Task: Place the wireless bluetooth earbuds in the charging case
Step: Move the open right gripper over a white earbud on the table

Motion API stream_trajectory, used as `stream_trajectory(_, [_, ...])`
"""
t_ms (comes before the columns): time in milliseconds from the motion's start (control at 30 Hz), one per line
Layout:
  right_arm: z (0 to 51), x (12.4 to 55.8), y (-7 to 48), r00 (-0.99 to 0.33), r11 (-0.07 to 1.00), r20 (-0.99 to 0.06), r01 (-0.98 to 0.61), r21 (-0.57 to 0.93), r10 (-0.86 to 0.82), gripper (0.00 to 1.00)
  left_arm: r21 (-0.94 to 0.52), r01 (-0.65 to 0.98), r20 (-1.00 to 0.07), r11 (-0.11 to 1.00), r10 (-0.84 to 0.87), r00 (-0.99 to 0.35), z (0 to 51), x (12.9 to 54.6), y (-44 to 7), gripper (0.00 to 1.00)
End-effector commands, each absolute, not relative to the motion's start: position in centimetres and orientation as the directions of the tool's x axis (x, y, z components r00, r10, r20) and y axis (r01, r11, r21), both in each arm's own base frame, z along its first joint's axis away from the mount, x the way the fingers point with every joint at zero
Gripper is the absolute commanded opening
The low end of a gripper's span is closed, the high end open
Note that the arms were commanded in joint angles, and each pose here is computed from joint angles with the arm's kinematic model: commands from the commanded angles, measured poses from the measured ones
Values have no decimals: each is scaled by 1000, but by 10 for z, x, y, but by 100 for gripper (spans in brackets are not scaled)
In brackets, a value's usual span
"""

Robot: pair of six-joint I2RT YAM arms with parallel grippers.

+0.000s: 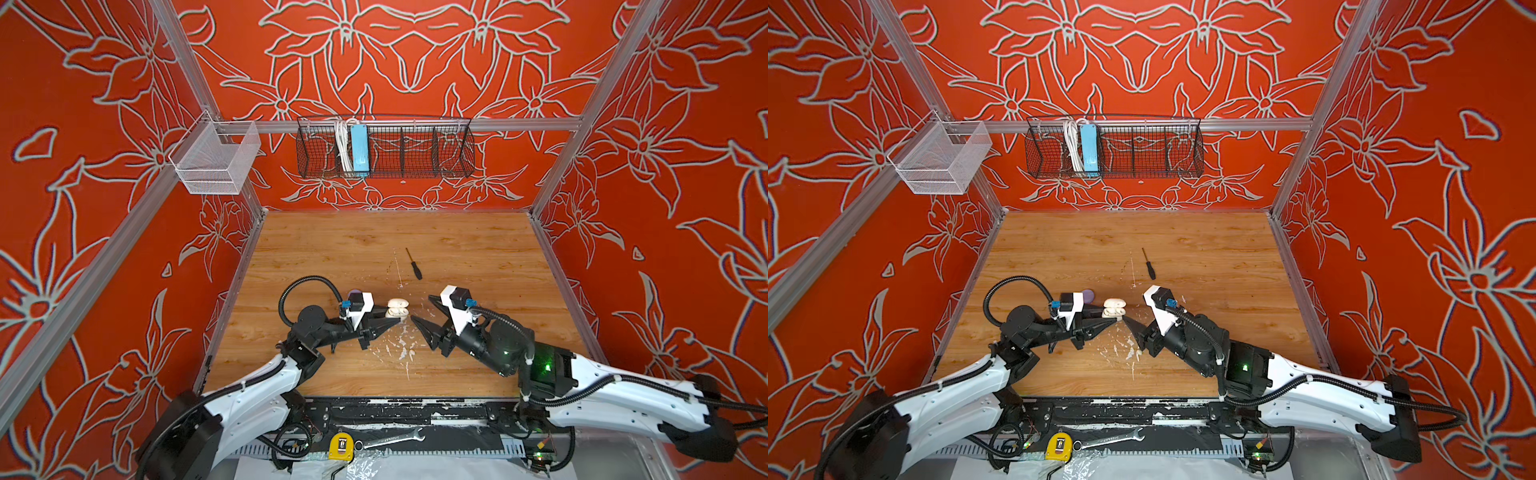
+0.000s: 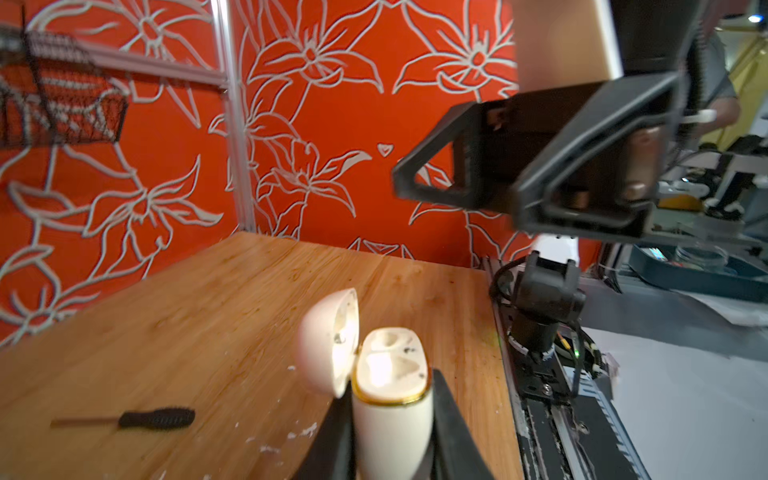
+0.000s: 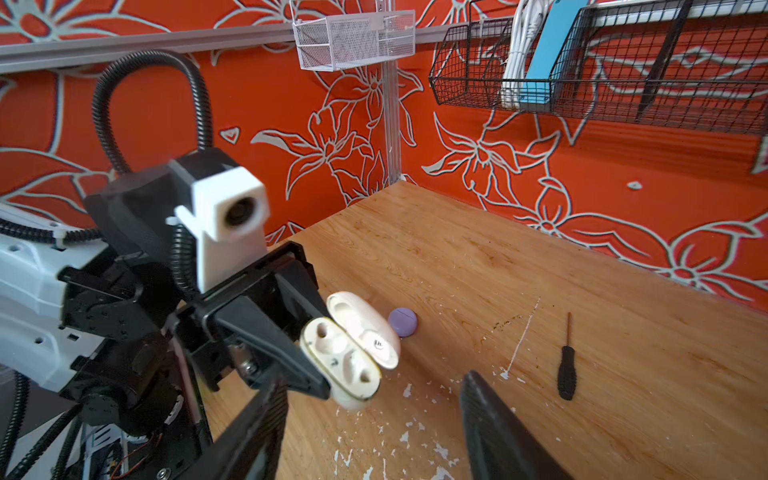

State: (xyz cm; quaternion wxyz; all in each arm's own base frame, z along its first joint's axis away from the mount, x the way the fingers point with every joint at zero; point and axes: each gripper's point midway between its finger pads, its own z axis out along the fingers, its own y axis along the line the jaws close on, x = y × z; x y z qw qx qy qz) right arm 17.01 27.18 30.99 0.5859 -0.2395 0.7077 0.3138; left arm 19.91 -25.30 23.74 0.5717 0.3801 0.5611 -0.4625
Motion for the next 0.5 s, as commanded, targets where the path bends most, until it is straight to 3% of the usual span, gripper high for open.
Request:
stream_trajectory(0, [311, 187, 242, -303, 795, -944, -539, 280, 127, 75, -126, 958, -979, 258, -189, -78, 255, 201, -252, 0])
stream_trajectory(100, [302, 198, 209, -375, 869, -900, -341, 359, 225, 77, -208, 926, -965, 315, -221, -142, 252, 214, -248, 0])
stream_trajectory(167, [293, 195, 201, -429, 879, -873, -292, 377, 232, 79, -220, 916, -955, 335, -263, -133, 256, 214, -242, 0])
stream_trajectory(300, [266, 177, 223, -551, 853, -829, -384, 355, 97, 79, -177, 927, -958, 330, -275, -85, 267, 200, -237, 0])
stream_trajectory(467, [196, 162, 237, -709, 903, -697, -363, 229, -108, 75, -68, 949, -985, 307, -175, -14, 239, 164, -246, 0])
